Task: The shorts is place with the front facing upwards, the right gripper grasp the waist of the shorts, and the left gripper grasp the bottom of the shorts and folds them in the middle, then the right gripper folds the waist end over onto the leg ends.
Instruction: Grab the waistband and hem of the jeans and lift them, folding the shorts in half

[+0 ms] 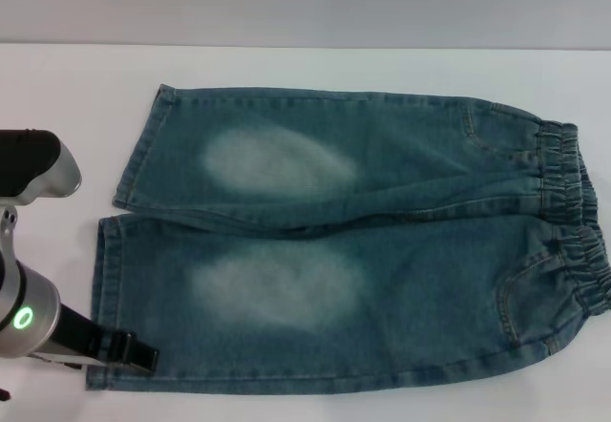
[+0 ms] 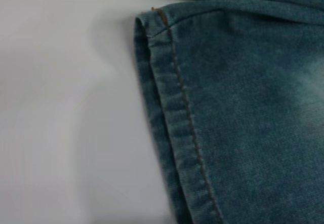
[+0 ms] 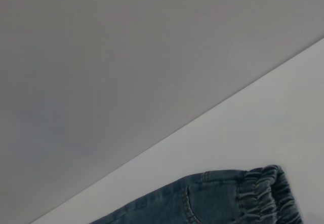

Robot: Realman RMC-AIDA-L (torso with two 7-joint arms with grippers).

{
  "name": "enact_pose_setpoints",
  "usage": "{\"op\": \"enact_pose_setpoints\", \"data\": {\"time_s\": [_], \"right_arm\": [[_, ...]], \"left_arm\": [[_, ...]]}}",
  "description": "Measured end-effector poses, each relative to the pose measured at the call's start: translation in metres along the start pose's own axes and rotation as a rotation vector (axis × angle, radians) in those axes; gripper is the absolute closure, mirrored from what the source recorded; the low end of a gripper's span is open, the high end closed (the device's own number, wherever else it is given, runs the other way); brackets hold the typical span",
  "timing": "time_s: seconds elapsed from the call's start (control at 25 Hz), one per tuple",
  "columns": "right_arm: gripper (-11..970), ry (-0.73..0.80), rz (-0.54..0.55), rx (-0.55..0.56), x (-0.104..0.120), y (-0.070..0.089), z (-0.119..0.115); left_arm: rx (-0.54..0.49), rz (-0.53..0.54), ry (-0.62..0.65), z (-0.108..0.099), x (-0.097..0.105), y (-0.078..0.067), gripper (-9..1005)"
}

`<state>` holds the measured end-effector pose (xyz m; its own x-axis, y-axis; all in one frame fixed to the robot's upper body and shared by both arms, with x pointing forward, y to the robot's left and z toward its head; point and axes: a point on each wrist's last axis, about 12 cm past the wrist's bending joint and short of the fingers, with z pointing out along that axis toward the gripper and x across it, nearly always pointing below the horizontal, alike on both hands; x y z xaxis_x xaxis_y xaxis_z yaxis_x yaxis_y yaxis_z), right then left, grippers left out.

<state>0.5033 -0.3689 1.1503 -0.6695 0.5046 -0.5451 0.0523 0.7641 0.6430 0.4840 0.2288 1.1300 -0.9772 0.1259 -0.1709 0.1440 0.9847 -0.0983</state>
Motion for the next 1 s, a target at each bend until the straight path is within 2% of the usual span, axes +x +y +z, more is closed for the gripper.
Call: {"op": "enact_pose_setpoints", "data": {"time_s": [0.28,0.56,0.8,0.88,1.0], "right_arm": [[263,-0.003,-0.008,-0.001,-0.001,0.001,-0.001],[264,-0.003,-0.004,0.003,-0.003,-0.002,-0.006],[265,-0.008,-0.013,0.001,-0.005,-0.002,-0.005],[266,-0.006,-0.016,-0.001,-0.005,-0.002,-0.004],[266,-0.003,-0.015,-0.003,-0.005,-0.002,-0.003]], "left_arm": [[0.008,0.030,-0.005,-0.002,-0.007,-0.008,194],[-0.002,0.032,0.025,0.001,-0.008,-0.006,196],[-0.022,0.071,0.005,-0.005,-0.014,-0.014,398],[-0.022,0.080,-0.002,-0.006,-0.016,-0.017,645],[-0.022,0.093,-0.010,-0.008,-0.019,-0.019,760]]}}
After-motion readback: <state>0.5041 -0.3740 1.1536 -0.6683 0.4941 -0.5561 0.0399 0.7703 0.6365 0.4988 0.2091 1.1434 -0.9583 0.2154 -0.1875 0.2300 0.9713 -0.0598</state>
